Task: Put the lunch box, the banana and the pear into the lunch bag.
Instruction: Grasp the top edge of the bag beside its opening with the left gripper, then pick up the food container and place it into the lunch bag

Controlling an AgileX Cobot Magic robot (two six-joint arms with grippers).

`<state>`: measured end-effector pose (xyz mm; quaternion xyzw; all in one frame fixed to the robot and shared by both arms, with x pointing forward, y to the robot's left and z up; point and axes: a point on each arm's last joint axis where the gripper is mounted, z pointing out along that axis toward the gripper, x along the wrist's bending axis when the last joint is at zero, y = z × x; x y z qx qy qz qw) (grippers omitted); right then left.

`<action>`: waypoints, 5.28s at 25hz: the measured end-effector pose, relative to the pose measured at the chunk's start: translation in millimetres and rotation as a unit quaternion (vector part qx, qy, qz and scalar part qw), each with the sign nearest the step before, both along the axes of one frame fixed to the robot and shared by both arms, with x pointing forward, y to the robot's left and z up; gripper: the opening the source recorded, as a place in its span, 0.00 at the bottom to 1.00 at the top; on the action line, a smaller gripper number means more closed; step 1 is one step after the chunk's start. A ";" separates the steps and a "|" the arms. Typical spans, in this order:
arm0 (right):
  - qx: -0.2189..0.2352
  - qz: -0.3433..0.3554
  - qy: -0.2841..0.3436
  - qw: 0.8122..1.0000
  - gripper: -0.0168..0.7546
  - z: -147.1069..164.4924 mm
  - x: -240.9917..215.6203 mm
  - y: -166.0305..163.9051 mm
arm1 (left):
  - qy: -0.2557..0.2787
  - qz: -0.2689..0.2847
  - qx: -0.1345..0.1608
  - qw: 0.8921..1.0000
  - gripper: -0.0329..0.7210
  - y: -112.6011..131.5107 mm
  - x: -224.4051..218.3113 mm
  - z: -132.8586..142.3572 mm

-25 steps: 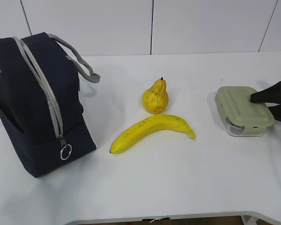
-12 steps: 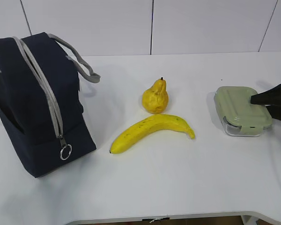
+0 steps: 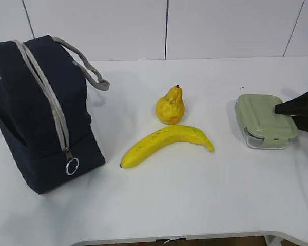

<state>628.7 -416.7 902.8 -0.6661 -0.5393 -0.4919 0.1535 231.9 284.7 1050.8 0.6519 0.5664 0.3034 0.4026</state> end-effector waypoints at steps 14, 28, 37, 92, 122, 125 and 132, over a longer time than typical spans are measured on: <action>0.005 -0.004 0.006 1.000 0.52 0.1 -0.1 0.1 | 0.000 0.000 0.000 1.000 0.45 0.0 0.0 0.0; -0.006 -0.005 0.017 1.000 0.52 8.6 -2.4 -0.1 | 0.000 0.000 0.000 1.000 0.45 0.0 0.0 0.0; -0.019 -0.017 0.002 1.000 0.52 24.0 -1.9 -1.0 | 0.000 0.000 0.000 1.000 0.45 0.0 0.0 0.0; -0.025 -0.004 -0.062 0.998 0.52 95.1 -5.1 32.6 | 0.176 0.087 -0.379 0.904 0.74 -25.3 233.0 11.3; 0.006 0.023 -0.072 0.997 0.52 102.4 2.7 68.0 | 0.198 0.065 -0.400 0.892 0.06 -31.3 245.7 -0.7; 0.010 0.040 -0.089 0.995 0.52 114.4 5.0 86.1 | 0.203 0.053 -0.409 0.888 0.06 -34.9 244.7 0.5; 0.011 0.106 -0.147 0.983 0.52 154.1 15.8 138.4 | 0.196 0.009 -0.394 0.898 0.06 -69.2 240.1 2.7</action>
